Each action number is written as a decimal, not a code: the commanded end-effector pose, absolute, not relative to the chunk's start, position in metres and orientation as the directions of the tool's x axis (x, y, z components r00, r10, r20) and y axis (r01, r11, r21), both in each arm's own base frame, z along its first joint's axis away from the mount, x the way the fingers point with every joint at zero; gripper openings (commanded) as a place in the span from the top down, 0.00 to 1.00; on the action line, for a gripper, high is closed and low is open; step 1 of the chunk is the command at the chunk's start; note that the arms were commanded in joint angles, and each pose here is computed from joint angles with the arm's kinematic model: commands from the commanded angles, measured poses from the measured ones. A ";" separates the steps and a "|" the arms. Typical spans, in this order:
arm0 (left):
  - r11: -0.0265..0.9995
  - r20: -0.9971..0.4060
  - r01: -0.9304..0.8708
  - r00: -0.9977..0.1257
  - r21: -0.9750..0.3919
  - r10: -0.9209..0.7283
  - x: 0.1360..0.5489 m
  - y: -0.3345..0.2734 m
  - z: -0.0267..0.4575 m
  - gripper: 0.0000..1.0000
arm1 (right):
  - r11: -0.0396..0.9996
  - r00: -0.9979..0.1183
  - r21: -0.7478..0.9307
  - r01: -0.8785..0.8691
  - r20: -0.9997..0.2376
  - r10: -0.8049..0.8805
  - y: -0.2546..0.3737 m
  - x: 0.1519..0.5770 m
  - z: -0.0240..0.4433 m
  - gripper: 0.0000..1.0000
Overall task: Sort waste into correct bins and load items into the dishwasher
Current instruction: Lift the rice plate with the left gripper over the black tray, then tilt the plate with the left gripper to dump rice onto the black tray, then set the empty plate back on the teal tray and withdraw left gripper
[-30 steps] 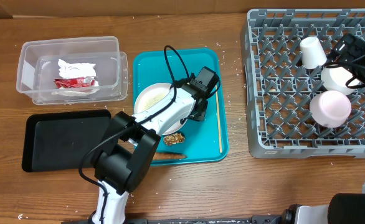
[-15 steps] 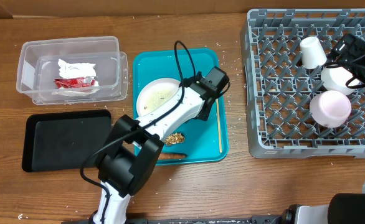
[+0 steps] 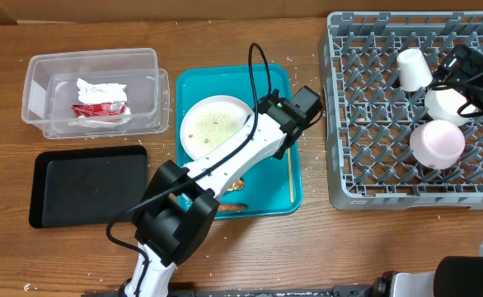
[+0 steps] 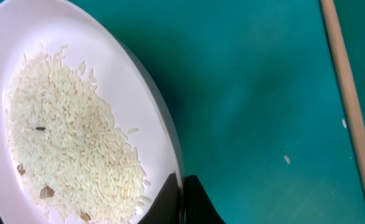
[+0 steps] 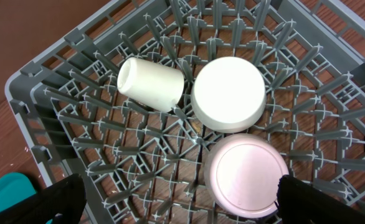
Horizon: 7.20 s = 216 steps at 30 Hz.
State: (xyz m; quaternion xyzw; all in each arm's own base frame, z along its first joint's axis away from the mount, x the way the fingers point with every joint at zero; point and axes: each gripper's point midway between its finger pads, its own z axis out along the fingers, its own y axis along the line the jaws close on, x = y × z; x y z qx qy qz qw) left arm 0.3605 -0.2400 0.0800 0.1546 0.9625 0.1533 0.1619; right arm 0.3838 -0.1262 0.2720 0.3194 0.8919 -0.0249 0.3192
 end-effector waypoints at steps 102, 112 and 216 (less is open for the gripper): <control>0.660 0.151 -0.672 -0.730 -0.336 -0.667 0.386 0.026 0.149 0.96 | 0.790 -0.578 0.162 0.591 -0.598 0.555 -0.128 0.384 0.278 0.00; 0.645 0.187 -0.654 -0.745 -0.394 -0.641 0.380 0.032 0.155 0.96 | 0.791 -0.579 0.162 0.591 -0.598 0.555 -0.128 0.384 0.278 0.00; 0.920 -0.297 -0.051 -0.938 -0.388 -0.177 0.355 -0.182 0.233 0.96 | 0.790 -0.580 0.161 0.591 -0.597 0.555 -0.128 0.383 0.278 0.00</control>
